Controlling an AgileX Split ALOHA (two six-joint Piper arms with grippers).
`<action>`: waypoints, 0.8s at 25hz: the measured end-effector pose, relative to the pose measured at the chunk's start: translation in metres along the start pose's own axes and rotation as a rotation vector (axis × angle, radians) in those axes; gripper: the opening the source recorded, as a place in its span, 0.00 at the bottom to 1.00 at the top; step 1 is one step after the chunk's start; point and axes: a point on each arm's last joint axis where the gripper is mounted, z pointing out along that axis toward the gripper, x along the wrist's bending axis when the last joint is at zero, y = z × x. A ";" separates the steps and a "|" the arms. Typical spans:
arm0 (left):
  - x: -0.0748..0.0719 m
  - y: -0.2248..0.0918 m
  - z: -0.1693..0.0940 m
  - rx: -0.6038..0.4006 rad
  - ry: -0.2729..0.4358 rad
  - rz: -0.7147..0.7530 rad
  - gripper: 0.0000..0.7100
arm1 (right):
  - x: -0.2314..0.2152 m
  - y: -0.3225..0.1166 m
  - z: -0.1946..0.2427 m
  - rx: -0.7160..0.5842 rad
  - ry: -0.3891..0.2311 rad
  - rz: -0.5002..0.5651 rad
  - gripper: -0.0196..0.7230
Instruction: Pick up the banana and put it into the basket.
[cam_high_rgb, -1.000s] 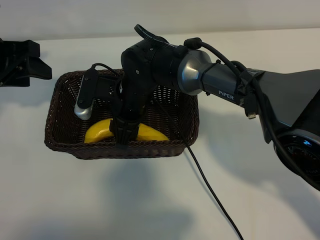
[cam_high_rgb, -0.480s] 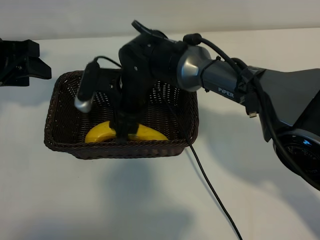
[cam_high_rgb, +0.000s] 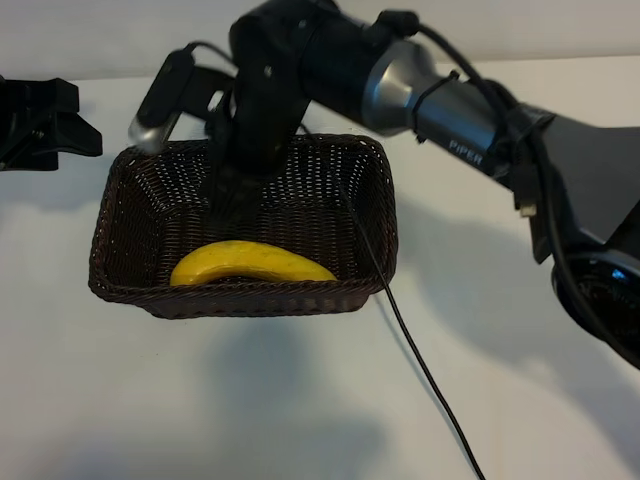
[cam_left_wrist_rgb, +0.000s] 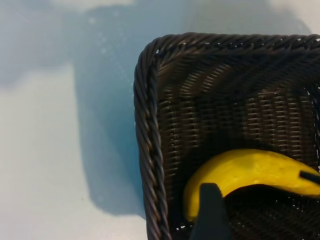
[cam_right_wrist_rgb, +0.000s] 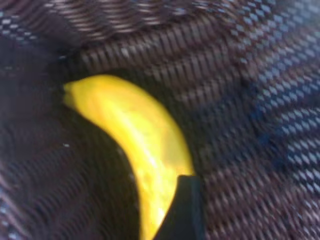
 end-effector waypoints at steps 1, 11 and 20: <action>0.000 0.000 0.000 -0.002 0.001 0.000 0.77 | -0.006 -0.001 -0.003 0.007 -0.003 0.024 0.86; 0.000 0.001 0.000 -0.011 0.004 0.002 0.77 | -0.040 -0.004 -0.040 0.032 -0.019 0.180 0.84; 0.001 0.001 0.000 -0.016 0.008 0.026 0.77 | -0.062 -0.004 -0.069 -0.051 -0.030 0.384 0.83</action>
